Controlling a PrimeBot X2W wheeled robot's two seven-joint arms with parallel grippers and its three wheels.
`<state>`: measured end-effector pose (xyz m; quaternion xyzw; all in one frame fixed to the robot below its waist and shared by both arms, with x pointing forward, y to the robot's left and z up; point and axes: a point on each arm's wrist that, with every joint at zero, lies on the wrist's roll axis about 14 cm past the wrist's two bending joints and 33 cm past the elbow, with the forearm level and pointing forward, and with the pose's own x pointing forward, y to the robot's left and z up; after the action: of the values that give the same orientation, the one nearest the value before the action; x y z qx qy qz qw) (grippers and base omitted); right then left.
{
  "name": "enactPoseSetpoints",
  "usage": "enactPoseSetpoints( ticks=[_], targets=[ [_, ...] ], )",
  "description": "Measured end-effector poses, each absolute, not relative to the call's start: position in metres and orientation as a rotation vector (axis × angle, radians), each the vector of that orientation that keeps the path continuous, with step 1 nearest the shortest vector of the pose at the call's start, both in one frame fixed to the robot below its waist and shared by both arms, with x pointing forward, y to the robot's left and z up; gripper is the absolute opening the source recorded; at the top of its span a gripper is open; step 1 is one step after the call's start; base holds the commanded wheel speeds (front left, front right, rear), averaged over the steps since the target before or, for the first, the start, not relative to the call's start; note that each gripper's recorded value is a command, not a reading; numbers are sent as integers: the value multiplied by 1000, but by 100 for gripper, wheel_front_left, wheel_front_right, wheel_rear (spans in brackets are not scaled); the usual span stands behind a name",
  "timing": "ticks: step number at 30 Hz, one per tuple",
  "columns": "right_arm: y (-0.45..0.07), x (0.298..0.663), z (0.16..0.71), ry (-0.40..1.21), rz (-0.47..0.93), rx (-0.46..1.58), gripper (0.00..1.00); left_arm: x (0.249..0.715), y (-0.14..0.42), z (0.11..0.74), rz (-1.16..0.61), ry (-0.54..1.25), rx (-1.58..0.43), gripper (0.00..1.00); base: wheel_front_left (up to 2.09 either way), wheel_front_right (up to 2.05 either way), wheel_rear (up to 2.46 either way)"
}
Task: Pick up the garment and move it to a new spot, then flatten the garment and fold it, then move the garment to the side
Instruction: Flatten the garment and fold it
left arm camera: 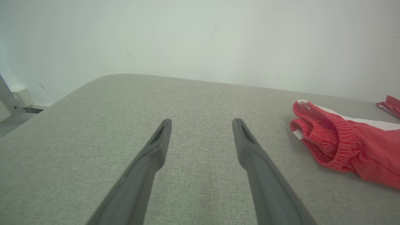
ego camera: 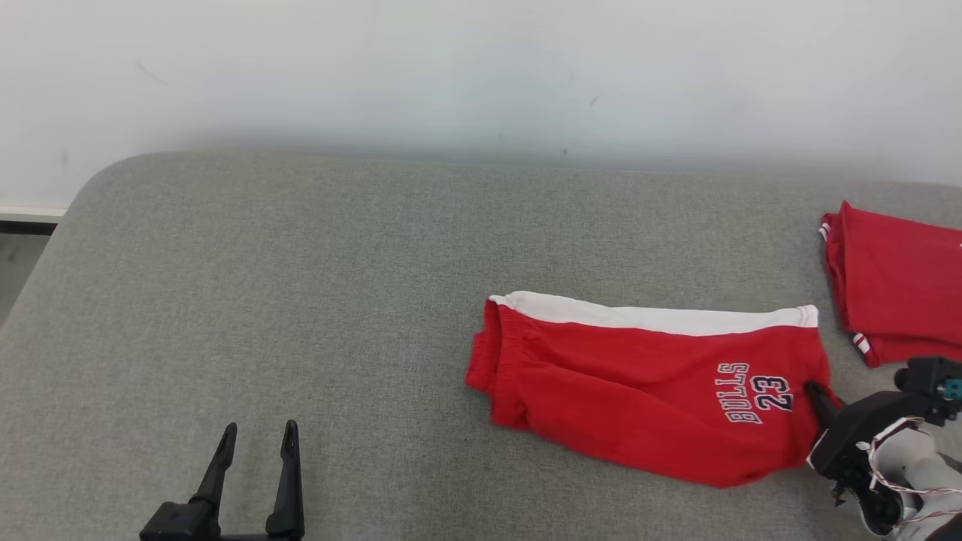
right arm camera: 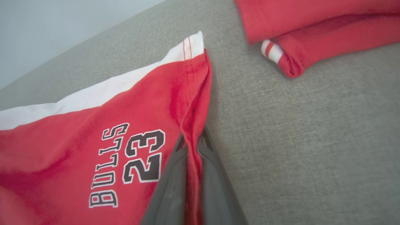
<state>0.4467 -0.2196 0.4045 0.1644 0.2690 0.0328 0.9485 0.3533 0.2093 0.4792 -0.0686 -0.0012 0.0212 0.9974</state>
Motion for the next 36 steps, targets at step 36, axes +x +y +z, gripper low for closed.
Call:
enactPoseSetpoints(
  ticks=[36],
  targets=[
    [10,456,464,455,630,390,0,345,197,464,22,49,-188,100,0,0,0]
  ],
)
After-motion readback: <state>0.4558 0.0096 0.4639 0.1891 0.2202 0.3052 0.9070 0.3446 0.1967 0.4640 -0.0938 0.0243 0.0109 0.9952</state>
